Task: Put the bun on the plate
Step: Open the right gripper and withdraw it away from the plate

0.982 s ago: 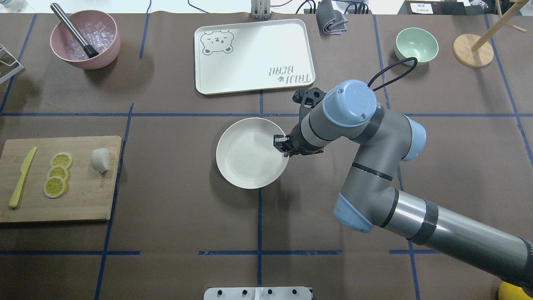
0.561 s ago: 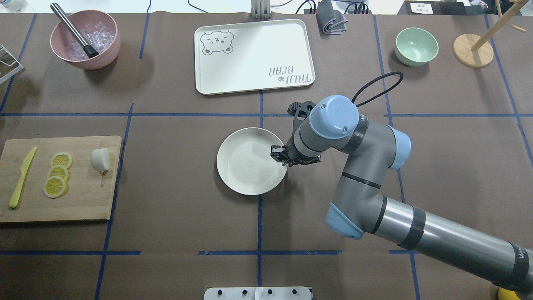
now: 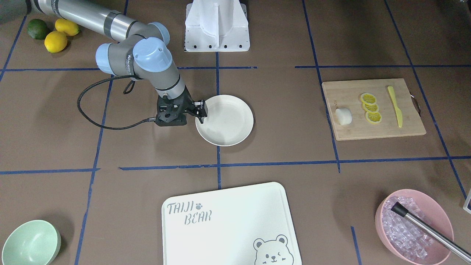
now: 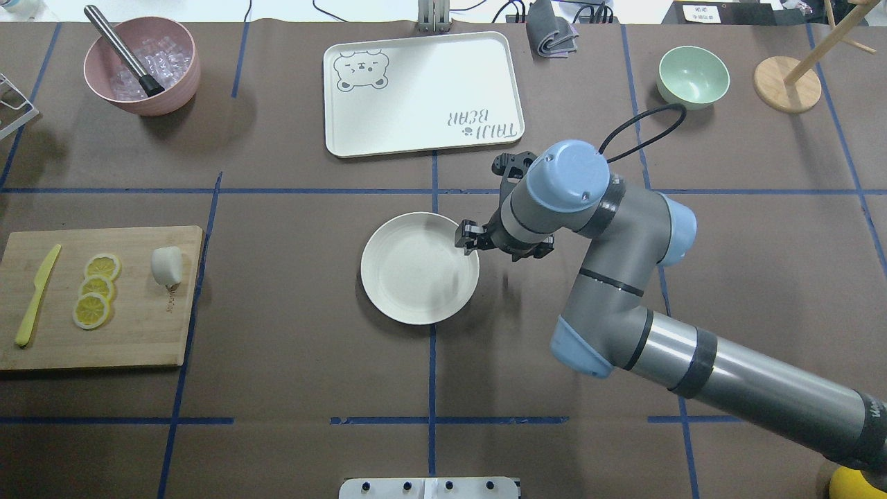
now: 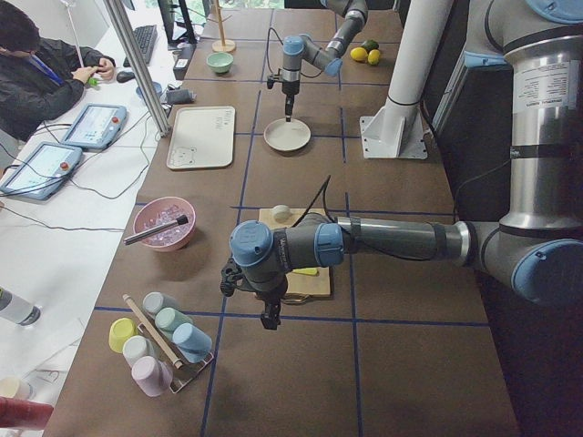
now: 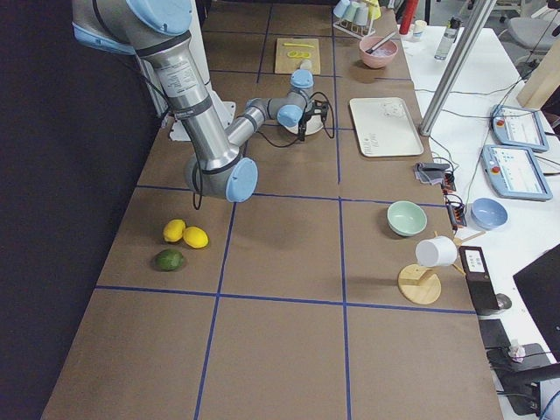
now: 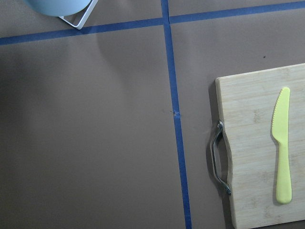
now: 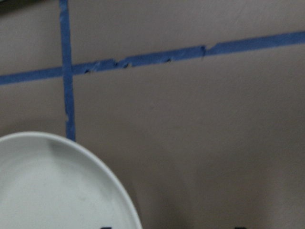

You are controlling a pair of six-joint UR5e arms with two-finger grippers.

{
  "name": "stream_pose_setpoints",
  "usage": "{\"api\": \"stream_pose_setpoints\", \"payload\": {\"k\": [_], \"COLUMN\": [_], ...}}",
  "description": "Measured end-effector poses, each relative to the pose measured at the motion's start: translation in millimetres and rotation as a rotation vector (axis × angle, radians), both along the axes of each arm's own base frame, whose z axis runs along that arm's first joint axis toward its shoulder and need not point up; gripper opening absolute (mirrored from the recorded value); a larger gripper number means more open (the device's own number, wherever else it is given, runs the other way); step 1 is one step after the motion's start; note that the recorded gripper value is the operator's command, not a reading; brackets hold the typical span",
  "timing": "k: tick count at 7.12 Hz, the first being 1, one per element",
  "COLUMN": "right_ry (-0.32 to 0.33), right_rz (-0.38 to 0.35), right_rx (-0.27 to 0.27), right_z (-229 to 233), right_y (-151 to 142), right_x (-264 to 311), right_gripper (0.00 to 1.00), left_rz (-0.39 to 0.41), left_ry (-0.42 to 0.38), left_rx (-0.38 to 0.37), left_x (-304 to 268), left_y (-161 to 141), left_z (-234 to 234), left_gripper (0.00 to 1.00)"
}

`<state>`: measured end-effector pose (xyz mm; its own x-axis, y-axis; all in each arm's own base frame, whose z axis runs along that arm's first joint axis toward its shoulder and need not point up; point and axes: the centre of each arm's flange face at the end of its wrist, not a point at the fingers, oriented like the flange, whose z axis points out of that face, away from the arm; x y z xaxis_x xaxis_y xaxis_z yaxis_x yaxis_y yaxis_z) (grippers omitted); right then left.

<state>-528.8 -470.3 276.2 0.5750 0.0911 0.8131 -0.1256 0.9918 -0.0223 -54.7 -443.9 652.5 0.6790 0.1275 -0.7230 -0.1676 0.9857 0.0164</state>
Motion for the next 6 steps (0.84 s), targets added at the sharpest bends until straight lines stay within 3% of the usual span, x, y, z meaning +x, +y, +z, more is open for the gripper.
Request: {"api": "stream_pose_setpoints", "payload": {"k": [1, 3, 4, 6], "right_ry": [0.033, 0.138, 0.18, 0.257], "right_rz": [-0.008, -0.155, -0.228, -0.333], "right_rx": [0.005, 0.104, 0.164, 0.271], "right_z": [9, 66, 109, 200], "right_y": [-28, -85, -99, -100], "right_x": [35, 149, 215, 339], "right_gripper": [1.0, 1.0, 1.0, 1.0], "left_rz": [0.0, 0.003, 0.008, 0.016], "left_ry": [0.0, -0.001, -0.002, -0.002], "left_rx": [0.002, -0.001, -0.004, -0.008], "left_x": [0, 1, 2, 6], "left_y": [0, 3, 7, 10], "left_z": [0, 1, 3, 5], "left_gripper": [1.0, 1.0, 1.0, 1.0]}}
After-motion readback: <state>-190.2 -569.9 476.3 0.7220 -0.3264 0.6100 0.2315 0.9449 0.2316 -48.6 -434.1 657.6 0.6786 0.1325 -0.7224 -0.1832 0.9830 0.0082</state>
